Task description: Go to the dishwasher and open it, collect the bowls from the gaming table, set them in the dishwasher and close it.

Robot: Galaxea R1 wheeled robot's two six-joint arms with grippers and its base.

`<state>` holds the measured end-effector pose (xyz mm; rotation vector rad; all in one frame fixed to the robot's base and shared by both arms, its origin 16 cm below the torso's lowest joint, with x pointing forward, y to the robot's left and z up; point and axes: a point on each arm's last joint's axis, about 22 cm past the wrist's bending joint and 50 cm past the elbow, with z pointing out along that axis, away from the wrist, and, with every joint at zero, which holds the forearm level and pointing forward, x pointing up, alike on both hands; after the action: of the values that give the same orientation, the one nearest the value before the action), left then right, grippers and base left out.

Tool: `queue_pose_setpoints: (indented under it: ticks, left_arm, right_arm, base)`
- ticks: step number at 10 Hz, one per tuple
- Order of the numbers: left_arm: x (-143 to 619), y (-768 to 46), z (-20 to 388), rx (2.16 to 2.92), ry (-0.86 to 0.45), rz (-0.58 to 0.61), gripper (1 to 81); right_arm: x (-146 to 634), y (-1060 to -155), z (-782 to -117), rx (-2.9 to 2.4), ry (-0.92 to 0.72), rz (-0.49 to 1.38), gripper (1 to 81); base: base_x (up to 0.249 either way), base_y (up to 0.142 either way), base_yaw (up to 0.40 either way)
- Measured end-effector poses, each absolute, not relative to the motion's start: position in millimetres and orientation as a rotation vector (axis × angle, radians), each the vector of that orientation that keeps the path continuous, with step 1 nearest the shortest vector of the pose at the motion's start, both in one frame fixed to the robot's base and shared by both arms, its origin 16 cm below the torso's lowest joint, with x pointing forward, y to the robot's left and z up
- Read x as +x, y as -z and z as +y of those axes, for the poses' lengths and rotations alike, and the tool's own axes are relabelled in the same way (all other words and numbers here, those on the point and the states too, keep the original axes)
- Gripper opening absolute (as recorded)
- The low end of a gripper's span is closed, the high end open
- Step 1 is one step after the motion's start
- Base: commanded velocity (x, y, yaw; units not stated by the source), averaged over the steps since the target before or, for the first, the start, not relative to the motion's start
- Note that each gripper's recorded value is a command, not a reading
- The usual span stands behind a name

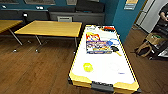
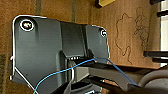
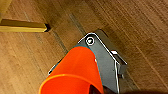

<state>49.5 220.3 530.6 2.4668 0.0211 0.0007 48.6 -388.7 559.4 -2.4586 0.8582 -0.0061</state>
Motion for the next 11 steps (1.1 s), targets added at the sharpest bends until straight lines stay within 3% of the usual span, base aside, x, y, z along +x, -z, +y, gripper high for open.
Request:
queue_pose_setpoints:
  ticks: [2,7,11]
  left_arm:
    - [99.8,-561.6,239.4,2.444,-0.078,0.013,81.1]
    - [239.6,-632.6,270.9,2.407,-0.262,0.055,81.1]
    - [321.5,-675.8,271.1,2.367,-0.255,0.122,81.1]
  right_arm:
    - [-0.8,-534.1,-321.3,-2.394,-0.042,0.813,1.0]
    - [-47.7,-492.8,-241.3,-2.379,-0.045,0.709,1.0]
    - [-72.7,-469.0,-204.6,-2.426,-0.068,0.645,1.0]
  base:
    - [0.0,0.0,0.0]
    - [0.0,0.0,0.0]
    - [0.0,0.0,0.0]
